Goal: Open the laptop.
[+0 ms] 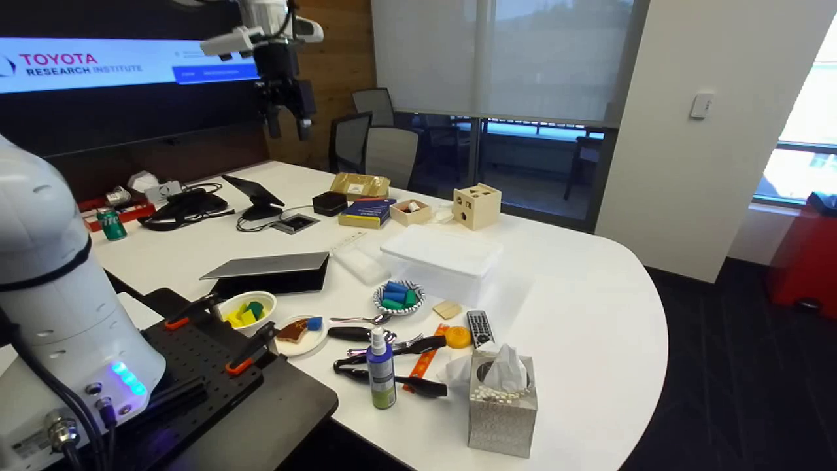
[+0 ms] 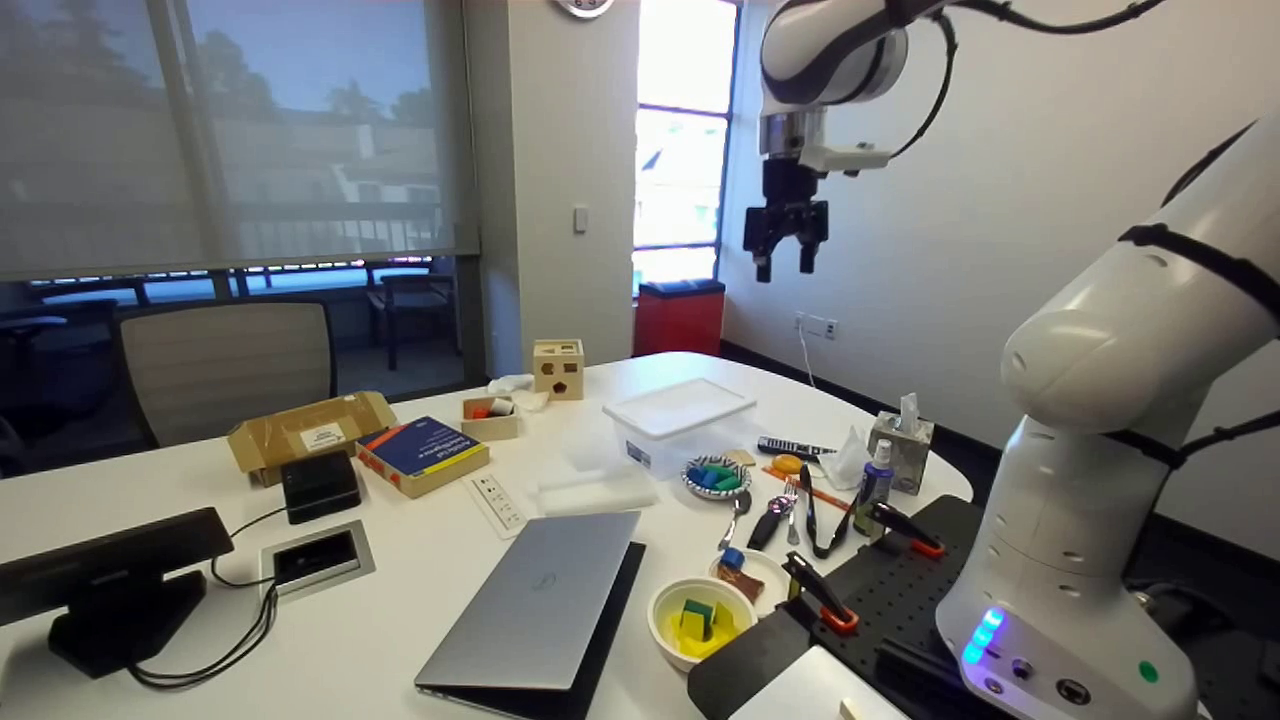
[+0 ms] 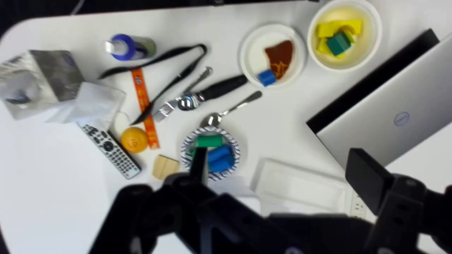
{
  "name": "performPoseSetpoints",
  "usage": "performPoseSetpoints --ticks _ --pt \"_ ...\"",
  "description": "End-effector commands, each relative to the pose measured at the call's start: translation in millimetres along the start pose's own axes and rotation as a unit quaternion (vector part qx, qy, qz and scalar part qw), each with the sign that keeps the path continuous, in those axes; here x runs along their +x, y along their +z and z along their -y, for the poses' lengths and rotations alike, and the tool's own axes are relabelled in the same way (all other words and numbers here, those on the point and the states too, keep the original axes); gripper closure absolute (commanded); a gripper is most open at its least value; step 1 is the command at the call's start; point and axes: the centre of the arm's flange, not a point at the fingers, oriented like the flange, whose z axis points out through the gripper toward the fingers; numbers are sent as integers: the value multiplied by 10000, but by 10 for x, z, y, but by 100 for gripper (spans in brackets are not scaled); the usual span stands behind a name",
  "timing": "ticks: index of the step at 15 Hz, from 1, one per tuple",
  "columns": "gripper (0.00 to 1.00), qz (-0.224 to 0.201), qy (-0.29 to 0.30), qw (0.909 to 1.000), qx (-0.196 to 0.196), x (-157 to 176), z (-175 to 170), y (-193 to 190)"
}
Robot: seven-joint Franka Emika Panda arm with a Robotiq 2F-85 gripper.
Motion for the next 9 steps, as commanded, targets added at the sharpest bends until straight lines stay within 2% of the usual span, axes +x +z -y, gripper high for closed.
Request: performPoseSetpoints --ticks 1,5,9 --pt "0 -241 -35 9953 935 548 320 773" --pt "0 -323 171 9814 1885 780 751 1624" --pt "0 -136 699 9651 2520 684 992 2431"
